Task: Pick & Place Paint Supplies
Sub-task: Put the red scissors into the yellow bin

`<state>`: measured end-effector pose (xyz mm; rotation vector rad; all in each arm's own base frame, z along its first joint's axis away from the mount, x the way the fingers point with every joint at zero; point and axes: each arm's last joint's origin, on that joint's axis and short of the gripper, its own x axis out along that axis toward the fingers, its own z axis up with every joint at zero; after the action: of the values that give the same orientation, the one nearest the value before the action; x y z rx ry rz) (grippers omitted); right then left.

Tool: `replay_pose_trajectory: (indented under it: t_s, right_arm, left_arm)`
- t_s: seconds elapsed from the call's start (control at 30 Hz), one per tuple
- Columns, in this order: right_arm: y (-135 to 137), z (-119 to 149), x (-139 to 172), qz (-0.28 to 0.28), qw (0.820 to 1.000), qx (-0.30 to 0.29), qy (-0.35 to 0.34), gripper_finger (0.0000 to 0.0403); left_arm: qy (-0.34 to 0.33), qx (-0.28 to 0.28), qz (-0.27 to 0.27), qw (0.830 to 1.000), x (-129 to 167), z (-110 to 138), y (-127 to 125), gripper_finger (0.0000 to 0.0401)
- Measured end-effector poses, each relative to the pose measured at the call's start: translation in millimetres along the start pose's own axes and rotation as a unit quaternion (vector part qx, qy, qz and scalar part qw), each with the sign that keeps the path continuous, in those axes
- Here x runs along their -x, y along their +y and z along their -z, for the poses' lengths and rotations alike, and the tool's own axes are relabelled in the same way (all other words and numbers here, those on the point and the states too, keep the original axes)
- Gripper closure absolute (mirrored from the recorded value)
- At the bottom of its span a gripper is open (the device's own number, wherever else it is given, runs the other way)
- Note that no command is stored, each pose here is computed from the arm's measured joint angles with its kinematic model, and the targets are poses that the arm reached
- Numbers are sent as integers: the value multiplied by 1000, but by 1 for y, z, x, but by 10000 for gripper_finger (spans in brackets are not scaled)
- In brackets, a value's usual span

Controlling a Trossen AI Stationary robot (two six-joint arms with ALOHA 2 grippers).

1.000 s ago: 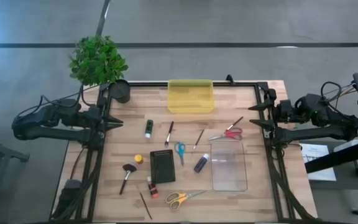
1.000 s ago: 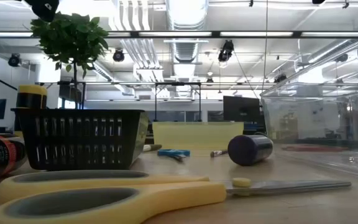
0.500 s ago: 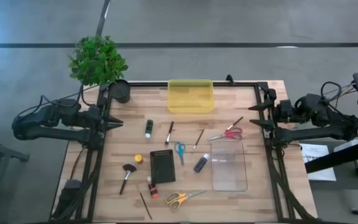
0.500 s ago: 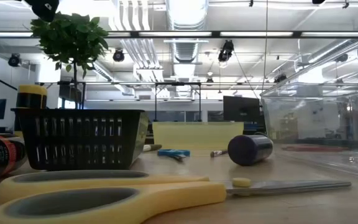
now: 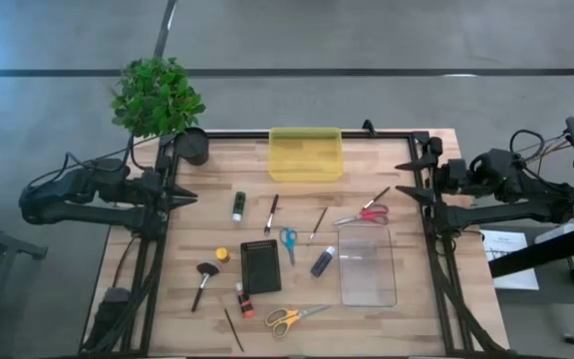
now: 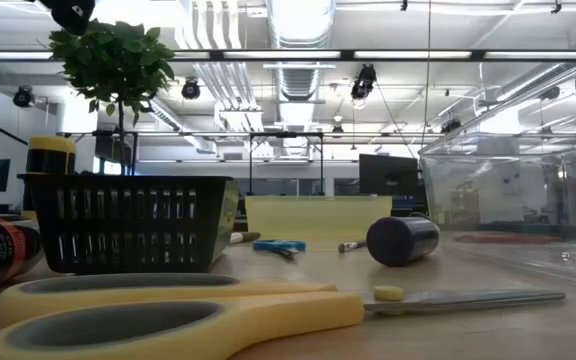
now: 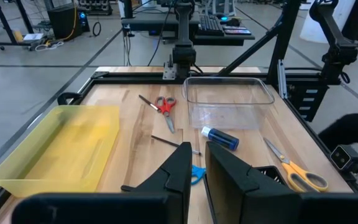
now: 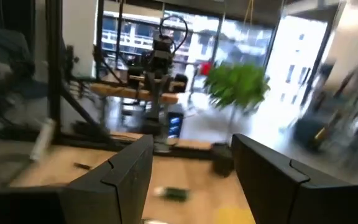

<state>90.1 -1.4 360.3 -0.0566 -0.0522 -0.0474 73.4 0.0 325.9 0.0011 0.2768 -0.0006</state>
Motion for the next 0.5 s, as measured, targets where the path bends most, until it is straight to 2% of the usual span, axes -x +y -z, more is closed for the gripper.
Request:
replay_pose_trajectory:
  t_s: [0.1, 0.17, 0.23, 0.3, 0.43, 0.5]
  right_arm:
    - [2, 2, -5, -19, 985, -170, 11, 185]
    - [2, 2, -9, -19, 971, -238, 16, 185]
    - [2, 3, -13, -22, 966, -256, 21, 185]
    - [4, 3, -16, -49, 964, -261, 27, 185]
    - [9, -5, -20, -149, 959, -243, 2, 185]
    - [12, -12, -19, -210, 953, -217, -24, 185]
  left_arm:
    - [0, 0, 0, 1000, 0, 0, 0, 344]
    - [0, 0, 0, 1000, 0, 0, 0, 344]
    - [0, 0, 0, 1000, 0, 0, 0, 344]
    - [0, 0, 0, 1000, 0, 0, 0, 344]
    - [0, 0, -2, 1000, 0, 0, 0, 344]
    - [0, 0, -28, 1000, 0, 0, 2, 344]
